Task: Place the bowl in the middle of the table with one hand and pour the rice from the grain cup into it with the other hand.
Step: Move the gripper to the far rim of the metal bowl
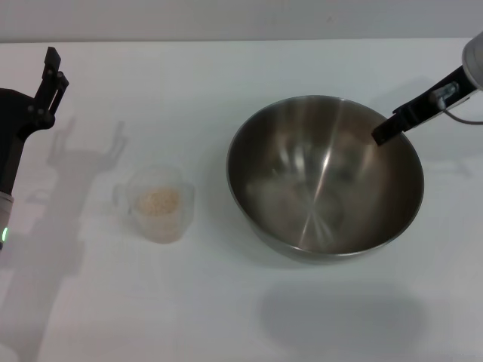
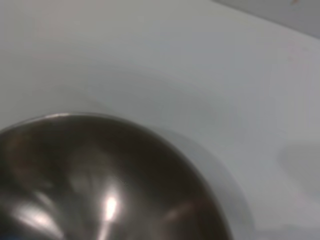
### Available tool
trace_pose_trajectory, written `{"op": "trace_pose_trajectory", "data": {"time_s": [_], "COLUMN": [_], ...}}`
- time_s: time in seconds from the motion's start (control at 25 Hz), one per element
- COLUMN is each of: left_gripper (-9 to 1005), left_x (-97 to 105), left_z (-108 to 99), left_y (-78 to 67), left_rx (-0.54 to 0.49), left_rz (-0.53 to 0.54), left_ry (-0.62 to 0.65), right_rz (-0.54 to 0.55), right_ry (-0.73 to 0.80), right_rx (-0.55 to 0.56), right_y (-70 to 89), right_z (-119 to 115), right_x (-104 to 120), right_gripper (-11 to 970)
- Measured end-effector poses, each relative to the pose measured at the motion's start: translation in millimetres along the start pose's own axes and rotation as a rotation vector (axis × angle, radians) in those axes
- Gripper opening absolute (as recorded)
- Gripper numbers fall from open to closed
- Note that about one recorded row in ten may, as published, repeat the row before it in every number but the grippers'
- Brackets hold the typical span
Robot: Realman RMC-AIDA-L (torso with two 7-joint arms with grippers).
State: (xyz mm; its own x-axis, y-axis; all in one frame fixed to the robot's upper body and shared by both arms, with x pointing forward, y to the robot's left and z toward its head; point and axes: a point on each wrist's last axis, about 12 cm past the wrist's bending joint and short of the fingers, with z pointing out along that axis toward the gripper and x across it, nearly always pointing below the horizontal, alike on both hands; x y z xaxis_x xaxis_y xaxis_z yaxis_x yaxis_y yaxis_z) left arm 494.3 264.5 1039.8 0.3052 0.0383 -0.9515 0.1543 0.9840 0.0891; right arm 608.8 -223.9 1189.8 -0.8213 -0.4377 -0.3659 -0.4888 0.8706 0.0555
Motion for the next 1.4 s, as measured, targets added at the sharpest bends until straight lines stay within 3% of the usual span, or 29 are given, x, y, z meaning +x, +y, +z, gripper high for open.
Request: {"op": "trace_pose_trajectory", "data": {"time_s": [0.8, 1.24, 1.4], "left_gripper": [820, 819, 818], "left_x": [-0.2, 0.3, -0.1], "left_z": [1.6, -1.0, -1.1], "left_y": [0.1, 2.0, 2.1], "left_rx": [0.003, -0.001, -0.001], "left_rz": [0.003, 0.010, 0.010], "left_ry": [-0.002, 0.001, -0.003], "right_rz": [-0.006, 0.001, -0.014], "right_ry": [0.052, 0.028, -0.010], "right_rx": [-0.080, -0.069, -0.046], "right_y": [3.3, 0.8, 1.5], "right_z": [27.2, 28.1, 25.7], "right_x": [5.9, 6.9, 4.1], "right_gripper": [573, 117, 63]}}
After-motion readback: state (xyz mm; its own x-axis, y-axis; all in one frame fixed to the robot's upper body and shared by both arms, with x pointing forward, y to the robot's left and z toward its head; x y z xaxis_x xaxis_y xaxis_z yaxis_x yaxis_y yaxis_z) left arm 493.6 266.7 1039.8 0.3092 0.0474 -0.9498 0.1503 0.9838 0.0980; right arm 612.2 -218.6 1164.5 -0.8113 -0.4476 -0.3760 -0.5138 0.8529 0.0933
